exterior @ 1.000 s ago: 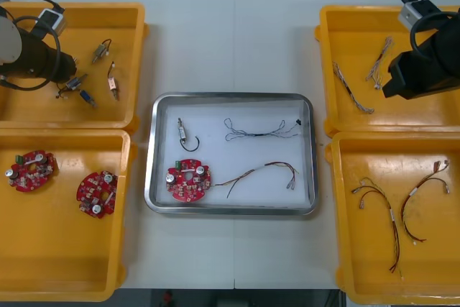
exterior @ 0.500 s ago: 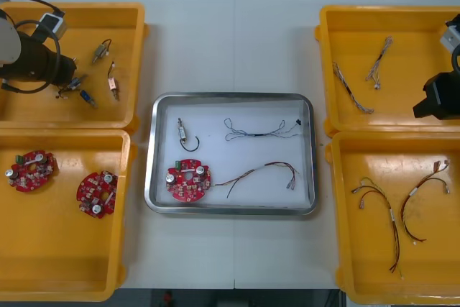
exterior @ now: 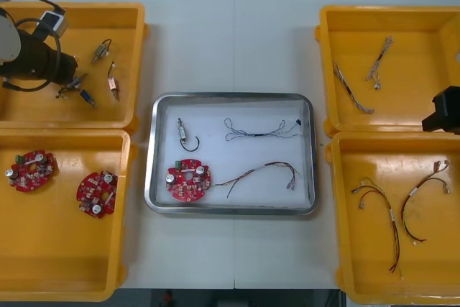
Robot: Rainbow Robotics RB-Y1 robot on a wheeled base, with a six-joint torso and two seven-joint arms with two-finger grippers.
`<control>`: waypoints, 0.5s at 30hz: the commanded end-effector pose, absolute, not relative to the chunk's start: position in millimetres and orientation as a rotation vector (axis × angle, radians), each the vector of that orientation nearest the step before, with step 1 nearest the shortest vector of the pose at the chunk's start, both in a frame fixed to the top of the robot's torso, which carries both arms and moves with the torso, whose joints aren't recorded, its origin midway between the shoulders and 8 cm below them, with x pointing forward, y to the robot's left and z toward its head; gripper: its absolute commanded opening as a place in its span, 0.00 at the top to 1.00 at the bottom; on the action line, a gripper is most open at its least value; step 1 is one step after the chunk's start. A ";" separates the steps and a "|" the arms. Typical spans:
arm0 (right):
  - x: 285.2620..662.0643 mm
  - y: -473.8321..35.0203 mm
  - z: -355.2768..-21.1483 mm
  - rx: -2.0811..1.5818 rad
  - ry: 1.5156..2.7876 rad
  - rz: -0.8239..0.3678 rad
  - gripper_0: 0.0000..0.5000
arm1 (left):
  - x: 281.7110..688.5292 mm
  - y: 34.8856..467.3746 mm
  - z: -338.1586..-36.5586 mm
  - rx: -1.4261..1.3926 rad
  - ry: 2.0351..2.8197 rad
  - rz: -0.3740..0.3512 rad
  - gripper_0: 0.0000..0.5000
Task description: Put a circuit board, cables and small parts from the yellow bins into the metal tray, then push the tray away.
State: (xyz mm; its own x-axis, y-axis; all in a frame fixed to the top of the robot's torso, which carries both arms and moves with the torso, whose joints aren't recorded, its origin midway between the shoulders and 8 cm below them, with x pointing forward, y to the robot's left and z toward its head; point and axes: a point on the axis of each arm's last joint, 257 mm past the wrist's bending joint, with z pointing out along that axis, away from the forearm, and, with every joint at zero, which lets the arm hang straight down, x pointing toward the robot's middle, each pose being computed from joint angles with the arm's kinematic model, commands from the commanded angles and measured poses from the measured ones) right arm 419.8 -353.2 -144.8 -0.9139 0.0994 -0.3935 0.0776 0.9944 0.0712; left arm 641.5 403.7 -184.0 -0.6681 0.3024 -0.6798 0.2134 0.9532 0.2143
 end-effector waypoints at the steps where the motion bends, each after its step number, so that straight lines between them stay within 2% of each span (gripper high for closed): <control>1: 412.7 -370.0 -135.6 0.195 2.712 0.040 0.00 | 656.9 394.5 -122.0 0.361 2.250 0.121 1.00; 5: 409.0 -369.5 -140.9 0.202 2.726 0.050 0.00 | 646.4 396.6 -93.5 0.328 2.258 0.068 1.00; 9: 407.4 -368.8 -143.2 0.206 2.733 0.055 0.00 | 627.0 390.8 -70.5 0.301 2.300 0.011 1.00; 15: 405.2 -367.9 -145.7 0.209 2.741 0.063 0.00 | 600.5 354.9 -46.4 0.164 2.364 -0.086 1.00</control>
State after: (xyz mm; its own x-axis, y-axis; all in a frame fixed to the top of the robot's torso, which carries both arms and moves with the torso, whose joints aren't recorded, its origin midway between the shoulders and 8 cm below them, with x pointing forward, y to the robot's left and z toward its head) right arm 408.9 -353.6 -158.7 -0.9286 0.1034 -0.3564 0.0792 0.9935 0.0817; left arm 605.8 359.3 -106.7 -0.6983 0.3076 -0.6464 0.3145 0.9430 0.1091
